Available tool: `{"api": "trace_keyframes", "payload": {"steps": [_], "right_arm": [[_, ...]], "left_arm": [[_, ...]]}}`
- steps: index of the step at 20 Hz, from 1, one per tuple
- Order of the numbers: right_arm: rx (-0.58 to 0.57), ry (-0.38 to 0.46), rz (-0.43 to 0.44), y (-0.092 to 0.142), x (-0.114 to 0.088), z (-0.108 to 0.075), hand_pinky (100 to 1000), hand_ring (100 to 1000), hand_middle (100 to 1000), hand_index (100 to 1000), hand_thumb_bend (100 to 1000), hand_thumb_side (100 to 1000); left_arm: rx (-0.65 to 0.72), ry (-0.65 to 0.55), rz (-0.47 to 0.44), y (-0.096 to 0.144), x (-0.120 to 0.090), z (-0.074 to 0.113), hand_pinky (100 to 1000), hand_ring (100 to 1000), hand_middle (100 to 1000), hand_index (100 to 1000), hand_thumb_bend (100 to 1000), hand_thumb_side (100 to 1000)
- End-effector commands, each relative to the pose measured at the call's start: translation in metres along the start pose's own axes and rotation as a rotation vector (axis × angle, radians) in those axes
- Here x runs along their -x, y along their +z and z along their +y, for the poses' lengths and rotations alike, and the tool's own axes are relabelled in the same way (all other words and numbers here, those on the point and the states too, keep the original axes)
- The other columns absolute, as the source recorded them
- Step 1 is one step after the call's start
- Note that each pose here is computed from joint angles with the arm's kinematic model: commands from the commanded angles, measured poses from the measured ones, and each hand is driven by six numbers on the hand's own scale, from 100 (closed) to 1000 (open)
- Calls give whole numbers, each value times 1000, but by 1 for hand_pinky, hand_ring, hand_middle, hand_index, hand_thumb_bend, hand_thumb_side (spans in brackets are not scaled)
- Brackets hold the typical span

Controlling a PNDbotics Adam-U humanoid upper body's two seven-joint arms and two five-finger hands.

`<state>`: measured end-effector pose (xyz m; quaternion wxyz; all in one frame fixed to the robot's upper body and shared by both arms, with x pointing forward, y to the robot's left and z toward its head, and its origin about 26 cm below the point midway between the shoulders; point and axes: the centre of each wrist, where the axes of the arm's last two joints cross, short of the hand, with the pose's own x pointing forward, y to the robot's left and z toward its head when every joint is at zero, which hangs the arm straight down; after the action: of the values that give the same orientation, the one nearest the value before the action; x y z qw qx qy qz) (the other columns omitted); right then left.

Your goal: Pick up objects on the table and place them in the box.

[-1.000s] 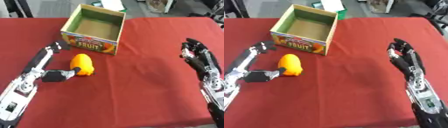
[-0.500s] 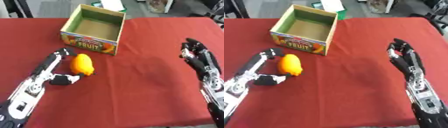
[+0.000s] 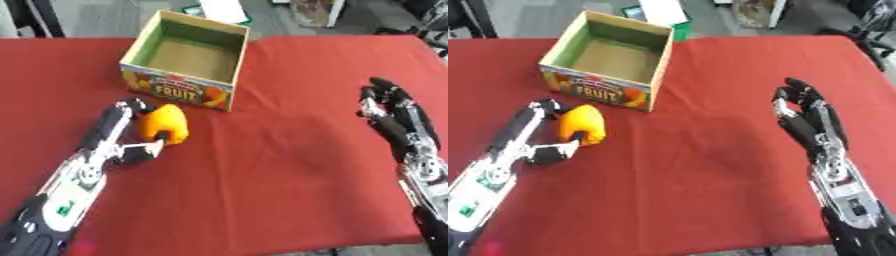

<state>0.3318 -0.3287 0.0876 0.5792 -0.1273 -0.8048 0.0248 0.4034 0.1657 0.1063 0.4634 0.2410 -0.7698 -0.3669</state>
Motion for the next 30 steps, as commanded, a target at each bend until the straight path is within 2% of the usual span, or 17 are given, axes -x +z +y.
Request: {"api": "trace_keyframes", "payload": {"steps": [1,6,10,15,19,23,24,26,27,28,29,30], "right_arm": [[-1,3,-26,-4,-8,-5,621,824,733,860,100,356],[-9,9,-23,-3,-8,-5,621,824,733,859,100,356],[-38,7,-31,-5,-10,0,622,825,733,859,100,356],[-90,-8,-57,-11,-17,11,622,825,734,860,100,355],[-134,-22,-71,-14,-21,22,622,825,734,860,100,356],[-170,-26,-72,-15,-22,29,623,825,734,861,100,361],[-177,-27,-71,-14,-21,31,623,825,734,861,100,362],[-185,-27,-67,-14,-20,32,623,825,733,860,100,363],[-186,-27,-64,-13,-19,32,623,825,732,861,100,363],[-185,-26,-62,-13,-19,32,623,824,732,861,100,363],[-185,-26,-61,-13,-18,32,623,824,732,860,100,363],[-185,-26,-60,-13,-18,32,623,824,732,861,100,364]], "left_arm": [[-116,41,-29,-8,-11,27,716,679,531,459,170,100],[-221,39,-102,-23,-34,82,706,661,525,462,194,100],[-261,-11,-115,-43,-41,104,701,655,523,463,202,100],[-286,-39,-21,-70,-21,108,712,674,530,464,193,100],[-310,-69,125,-86,12,97,724,698,544,474,201,100],[-345,-98,204,-92,34,90,734,729,578,504,220,100],[-354,-107,211,-93,37,91,740,752,615,539,255,100],[-359,-130,207,-94,39,92,766,834,747,658,409,100],[-352,-144,199,-94,39,92,772,849,766,679,452,100],[-349,-159,186,-95,38,94,796,895,825,739,593,169],[-347,-171,173,-95,36,95,804,909,841,754,627,211],[-345,-181,160,-96,34,96,832,950,889,790,740,328]]}}
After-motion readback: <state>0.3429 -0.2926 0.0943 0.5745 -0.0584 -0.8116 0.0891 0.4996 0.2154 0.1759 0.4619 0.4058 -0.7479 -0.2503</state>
